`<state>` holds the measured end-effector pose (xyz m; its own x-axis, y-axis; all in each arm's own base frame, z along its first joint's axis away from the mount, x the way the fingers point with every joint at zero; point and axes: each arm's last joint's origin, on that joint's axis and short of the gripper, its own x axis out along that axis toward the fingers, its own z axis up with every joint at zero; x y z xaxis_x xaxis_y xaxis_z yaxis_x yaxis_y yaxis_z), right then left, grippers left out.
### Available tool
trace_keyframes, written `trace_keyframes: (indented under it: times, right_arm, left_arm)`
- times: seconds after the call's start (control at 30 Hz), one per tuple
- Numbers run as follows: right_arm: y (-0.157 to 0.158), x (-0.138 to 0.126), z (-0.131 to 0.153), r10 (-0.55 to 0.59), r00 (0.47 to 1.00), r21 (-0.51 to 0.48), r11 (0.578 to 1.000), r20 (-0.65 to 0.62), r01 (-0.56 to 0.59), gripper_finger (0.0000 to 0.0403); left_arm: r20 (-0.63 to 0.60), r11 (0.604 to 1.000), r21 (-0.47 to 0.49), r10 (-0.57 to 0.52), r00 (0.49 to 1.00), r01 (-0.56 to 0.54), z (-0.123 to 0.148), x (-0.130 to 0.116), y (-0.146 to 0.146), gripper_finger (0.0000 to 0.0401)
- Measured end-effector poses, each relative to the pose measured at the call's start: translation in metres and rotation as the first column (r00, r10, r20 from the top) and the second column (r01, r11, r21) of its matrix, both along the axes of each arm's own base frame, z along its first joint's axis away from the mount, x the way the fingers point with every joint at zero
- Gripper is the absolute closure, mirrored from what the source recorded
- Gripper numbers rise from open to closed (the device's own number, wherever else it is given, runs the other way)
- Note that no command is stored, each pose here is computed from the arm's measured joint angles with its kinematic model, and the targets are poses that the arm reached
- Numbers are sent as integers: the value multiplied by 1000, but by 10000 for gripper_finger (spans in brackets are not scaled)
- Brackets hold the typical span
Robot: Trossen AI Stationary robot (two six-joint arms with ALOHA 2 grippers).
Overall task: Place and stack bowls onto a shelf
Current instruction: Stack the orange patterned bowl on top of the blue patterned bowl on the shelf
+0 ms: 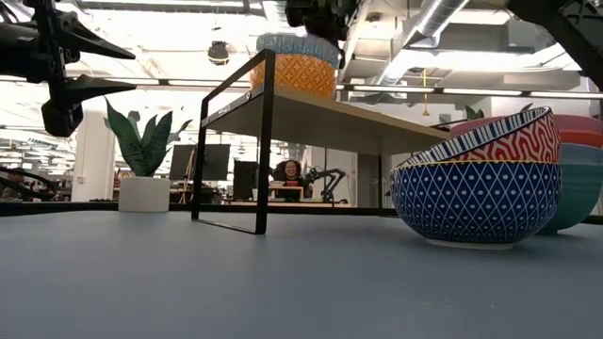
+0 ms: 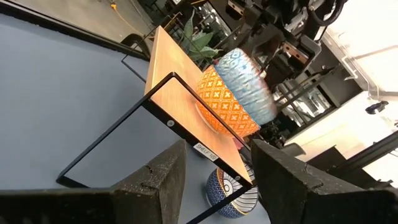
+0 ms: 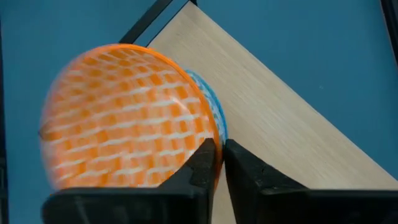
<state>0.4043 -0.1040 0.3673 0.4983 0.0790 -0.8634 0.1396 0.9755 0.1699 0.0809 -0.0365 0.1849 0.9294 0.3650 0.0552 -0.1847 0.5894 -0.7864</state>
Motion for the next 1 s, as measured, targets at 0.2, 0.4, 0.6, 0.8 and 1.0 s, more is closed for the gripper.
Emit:
trace_keyframes:
  times: [0.2, 0.4, 0.6, 0.8, 1.0]
  right_arm:
    - [0, 0, 1, 9, 1000, 1, 1000, 3, -9, 324]
    - [0, 1, 1, 19, 1000, 12, 1000, 21, -19, 322]
    - [-1, 6, 8, 20, 994, -12, 1000, 111, -19, 320]
    - [-2, 11, 12, 23, 984, -31, 999, 174, -18, 320]
    - [5, 13, 12, 62, 982, -47, 997, 180, -54, 334]
  left_arm:
    - [0, 1000, 0, 0, 1000, 0, 0, 0, 0, 236]
    - [-1, 1000, 3, 0, 1000, 0, 0, 0, 0, 236]
    - [-1, 1000, 3, 0, 1000, 0, 0, 0, 0, 236]
    - [-2, 1000, 5, 1, 1000, -1, 0, 0, 0, 236]
    - [-7, 1000, 9, 27, 1000, -27, 0, 0, 1, 236]
